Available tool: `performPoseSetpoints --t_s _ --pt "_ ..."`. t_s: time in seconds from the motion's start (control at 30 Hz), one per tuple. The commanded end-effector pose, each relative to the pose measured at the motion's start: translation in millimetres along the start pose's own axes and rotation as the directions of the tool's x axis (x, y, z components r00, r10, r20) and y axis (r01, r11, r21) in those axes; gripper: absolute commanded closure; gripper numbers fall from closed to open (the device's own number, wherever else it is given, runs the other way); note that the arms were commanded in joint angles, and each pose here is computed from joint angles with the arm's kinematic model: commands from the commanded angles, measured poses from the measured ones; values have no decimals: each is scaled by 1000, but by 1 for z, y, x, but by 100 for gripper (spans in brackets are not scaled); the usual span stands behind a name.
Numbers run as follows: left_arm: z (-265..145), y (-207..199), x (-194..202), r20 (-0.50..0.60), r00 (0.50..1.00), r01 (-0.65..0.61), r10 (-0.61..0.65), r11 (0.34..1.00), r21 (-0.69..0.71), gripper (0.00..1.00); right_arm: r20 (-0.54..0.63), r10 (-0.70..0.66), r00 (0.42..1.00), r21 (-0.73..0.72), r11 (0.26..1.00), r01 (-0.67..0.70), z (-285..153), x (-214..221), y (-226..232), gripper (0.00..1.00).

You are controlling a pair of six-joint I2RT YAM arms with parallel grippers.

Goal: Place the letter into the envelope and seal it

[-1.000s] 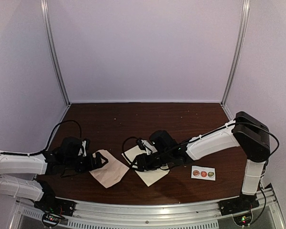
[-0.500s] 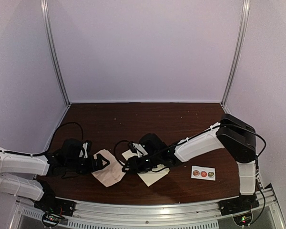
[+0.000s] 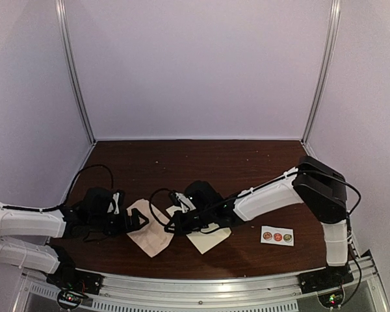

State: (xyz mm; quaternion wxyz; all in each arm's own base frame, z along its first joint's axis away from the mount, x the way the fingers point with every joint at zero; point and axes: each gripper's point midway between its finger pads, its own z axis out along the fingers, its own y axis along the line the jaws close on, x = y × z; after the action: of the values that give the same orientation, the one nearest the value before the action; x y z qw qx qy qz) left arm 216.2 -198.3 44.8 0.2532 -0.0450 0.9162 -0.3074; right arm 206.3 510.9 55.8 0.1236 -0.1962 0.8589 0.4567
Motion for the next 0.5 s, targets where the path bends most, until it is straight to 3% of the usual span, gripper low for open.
performPoseSetpoints --t_s 0.0,0.27,0.4,0.47 --pt "-23 -36 -54 125 983 -134 135 991 -20 2 185 -78 980 -22 996 83 -51 -38 44 100" --pt "-48 -113 -122 164 926 -348 341 937 15 2 243 -195 950 154 975 161 -128 -49 29 100" --pt "-50 -155 -137 180 890 -443 419 888 125 2 184 -284 941 246 940 235 -165 -46 15 100" --pt "-54 -181 -139 204 852 -520 483 828 209 2 157 -328 931 277 920 278 -181 -44 14 100"
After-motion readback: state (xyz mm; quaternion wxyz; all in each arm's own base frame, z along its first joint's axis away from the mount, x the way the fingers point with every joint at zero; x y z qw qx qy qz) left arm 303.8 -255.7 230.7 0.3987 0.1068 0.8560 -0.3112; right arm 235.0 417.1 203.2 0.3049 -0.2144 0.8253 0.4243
